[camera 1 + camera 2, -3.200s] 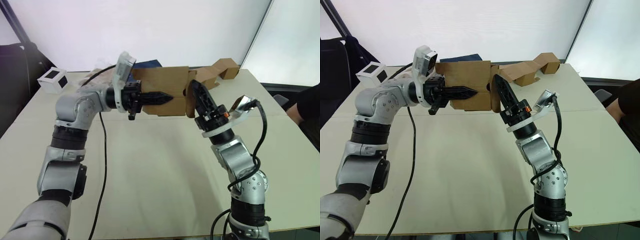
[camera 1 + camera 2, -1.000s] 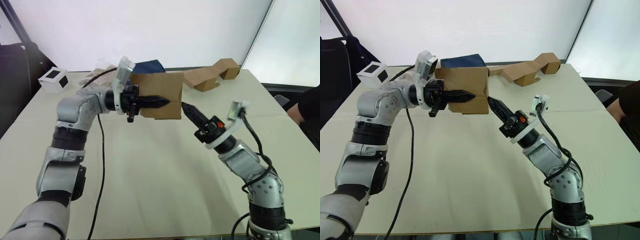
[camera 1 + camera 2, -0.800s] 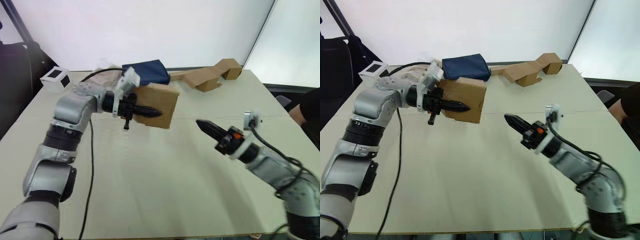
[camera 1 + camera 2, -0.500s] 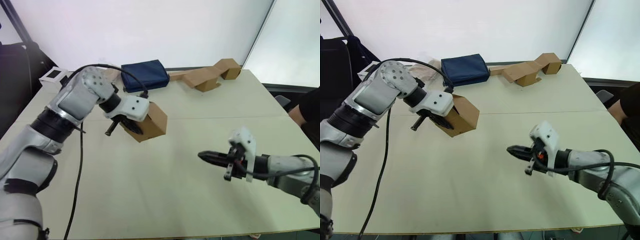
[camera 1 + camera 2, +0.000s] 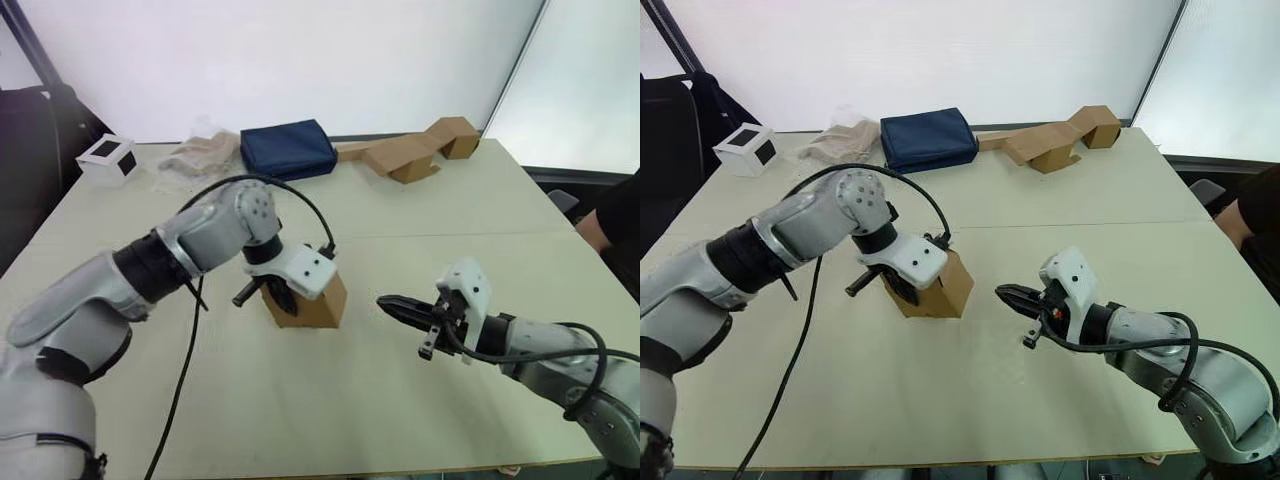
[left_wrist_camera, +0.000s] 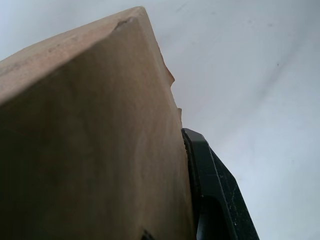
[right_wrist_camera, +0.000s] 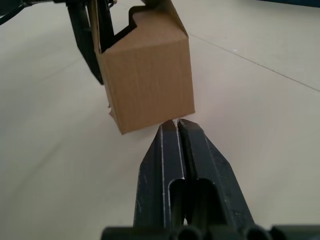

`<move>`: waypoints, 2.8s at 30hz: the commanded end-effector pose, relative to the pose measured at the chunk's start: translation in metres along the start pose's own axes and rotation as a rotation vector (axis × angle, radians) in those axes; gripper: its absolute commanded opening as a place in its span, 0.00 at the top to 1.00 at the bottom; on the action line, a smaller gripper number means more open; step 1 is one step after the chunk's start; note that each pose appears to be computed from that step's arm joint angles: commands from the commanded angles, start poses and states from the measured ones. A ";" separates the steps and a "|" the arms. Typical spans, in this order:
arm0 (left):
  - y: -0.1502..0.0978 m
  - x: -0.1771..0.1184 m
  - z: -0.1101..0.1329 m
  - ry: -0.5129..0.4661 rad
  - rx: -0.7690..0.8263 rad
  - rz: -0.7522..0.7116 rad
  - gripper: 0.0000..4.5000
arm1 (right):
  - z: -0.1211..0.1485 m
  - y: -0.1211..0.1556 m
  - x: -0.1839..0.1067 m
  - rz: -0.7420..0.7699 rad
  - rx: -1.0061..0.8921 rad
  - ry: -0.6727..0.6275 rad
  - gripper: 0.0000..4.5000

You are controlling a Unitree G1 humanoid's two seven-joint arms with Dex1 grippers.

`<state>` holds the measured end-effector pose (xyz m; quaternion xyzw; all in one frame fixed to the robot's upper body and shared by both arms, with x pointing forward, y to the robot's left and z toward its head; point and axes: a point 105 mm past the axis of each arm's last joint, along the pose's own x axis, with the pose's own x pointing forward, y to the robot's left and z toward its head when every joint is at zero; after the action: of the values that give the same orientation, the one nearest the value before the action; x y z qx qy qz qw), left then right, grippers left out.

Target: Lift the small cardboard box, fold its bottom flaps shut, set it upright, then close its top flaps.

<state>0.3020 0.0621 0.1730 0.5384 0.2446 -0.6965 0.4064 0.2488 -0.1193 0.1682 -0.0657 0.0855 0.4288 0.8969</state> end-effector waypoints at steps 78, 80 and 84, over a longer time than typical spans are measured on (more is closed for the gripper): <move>-0.047 0.049 -0.067 -0.777 -1.016 0.617 0.99 | -0.052 -0.027 0.033 0.083 -0.078 0.155 1.00; -0.043 0.035 -0.076 -0.827 -1.040 0.636 0.99 | -0.038 -0.032 0.026 0.080 -0.086 0.132 1.00; -0.037 0.008 -0.080 -0.920 -1.020 0.611 0.99 | -0.004 -0.037 0.012 0.113 -0.132 0.095 1.00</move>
<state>0.3135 0.1412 0.1155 -0.0040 0.2108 -0.4842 0.8492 0.2889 -0.1357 0.1359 -0.1366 0.1402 0.4621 0.8649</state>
